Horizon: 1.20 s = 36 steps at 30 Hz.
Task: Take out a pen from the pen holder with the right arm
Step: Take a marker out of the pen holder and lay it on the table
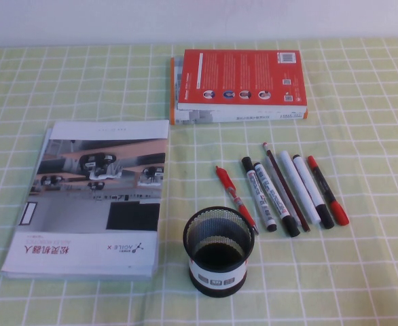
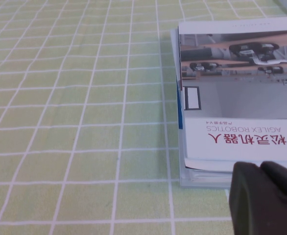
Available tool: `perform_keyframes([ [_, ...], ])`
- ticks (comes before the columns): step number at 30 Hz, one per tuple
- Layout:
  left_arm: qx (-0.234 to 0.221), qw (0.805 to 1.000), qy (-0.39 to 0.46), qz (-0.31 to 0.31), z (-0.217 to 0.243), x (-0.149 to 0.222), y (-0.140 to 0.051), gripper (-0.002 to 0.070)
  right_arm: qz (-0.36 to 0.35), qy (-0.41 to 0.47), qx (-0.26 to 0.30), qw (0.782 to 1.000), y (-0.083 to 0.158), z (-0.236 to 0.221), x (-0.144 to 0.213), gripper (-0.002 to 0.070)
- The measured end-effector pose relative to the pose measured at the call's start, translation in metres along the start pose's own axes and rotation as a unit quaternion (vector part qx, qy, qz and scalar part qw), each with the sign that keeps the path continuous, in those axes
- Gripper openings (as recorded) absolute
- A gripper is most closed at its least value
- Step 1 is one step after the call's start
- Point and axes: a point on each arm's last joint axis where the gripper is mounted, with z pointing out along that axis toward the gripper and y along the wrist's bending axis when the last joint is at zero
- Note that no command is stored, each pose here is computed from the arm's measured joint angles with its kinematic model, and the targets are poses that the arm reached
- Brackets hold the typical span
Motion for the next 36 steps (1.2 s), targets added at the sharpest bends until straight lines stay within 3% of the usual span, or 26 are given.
perform_keyframes([
  [6, 0.000, 1.000, 0.000, 0.000, 0.000, 0.000, 0.000, -0.0005, -0.007, -0.038, -0.016, 0.999, 0.003, -0.009, -0.002, -0.0013],
  [20, 0.000, 1.000, 0.000, 0.000, 0.000, 0.000, 0.000, -0.0005, -0.018, -0.026, -0.022, 0.999, 0.004, -0.010, 0.001, -0.0012],
  [36, 0.000, 1.000, 0.000, 0.000, 0.000, 0.000, 0.000, -0.0005, -0.030, 0.074, -0.006, 0.997, 0.000, -0.011, 0.019, -0.0012],
])
